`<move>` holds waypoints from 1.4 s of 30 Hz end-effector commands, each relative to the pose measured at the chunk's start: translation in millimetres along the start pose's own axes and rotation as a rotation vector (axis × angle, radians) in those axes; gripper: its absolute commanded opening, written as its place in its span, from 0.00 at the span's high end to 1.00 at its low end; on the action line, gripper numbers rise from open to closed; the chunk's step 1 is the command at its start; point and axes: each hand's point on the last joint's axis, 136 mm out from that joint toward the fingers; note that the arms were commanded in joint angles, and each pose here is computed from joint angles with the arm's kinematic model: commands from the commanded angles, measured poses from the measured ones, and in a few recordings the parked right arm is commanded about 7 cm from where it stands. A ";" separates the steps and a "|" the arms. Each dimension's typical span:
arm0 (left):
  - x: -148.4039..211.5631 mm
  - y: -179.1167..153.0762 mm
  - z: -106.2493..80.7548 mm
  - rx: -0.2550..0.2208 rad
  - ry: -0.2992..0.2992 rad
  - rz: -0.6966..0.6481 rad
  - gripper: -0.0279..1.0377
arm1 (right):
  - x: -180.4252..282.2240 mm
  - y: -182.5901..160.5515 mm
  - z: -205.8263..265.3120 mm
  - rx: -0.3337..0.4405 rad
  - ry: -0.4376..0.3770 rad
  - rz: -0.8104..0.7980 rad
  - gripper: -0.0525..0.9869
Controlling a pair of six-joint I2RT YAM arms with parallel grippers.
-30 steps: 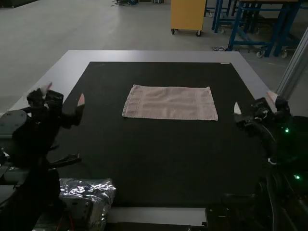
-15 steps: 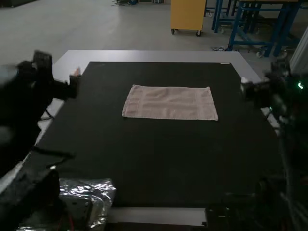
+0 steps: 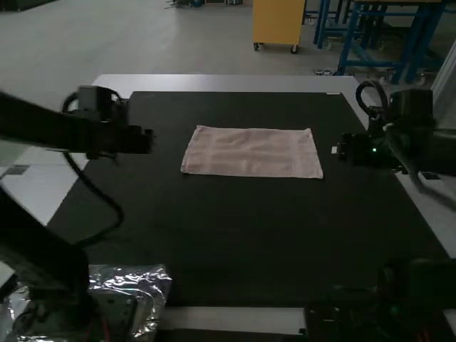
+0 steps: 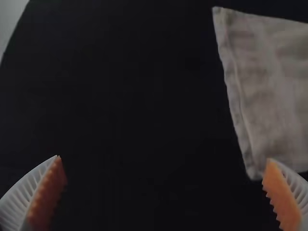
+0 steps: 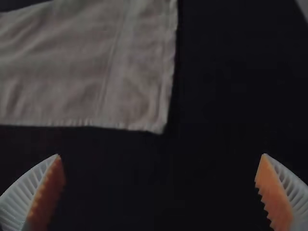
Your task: Fold the towel.
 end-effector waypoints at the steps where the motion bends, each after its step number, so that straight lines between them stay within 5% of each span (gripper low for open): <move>1: -12.2 28.0 -17.5 -0.018 -0.038 -0.030 0.09 | -14.2 6.1 11.1 -0.022 0.040 0.032 0.08; 7: -39.2 46.9 -48.4 -0.061 -0.085 -0.007 0.09 | -52.7 11.2 13.4 -0.025 0.046 0.090 0.08; 16: -70.2 54.8 -37.0 -0.083 -0.042 -0.010 0.07 | -92.6 51.5 23.2 0.001 0.054 0.019 0.07; 42: -168.2 53.7 -37.7 -0.124 -0.027 0.054 0.08 | -203.0 44.6 12.3 0.005 0.036 0.070 0.08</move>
Point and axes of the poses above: each hand's point on the last joint's axis, 136 mm out from that joint toward the fingers, its own x axis back along the fingers, its own z axis along the line the jaws close on, y = z × x, and after that the axes turned 5 degrees about -x, right-handed
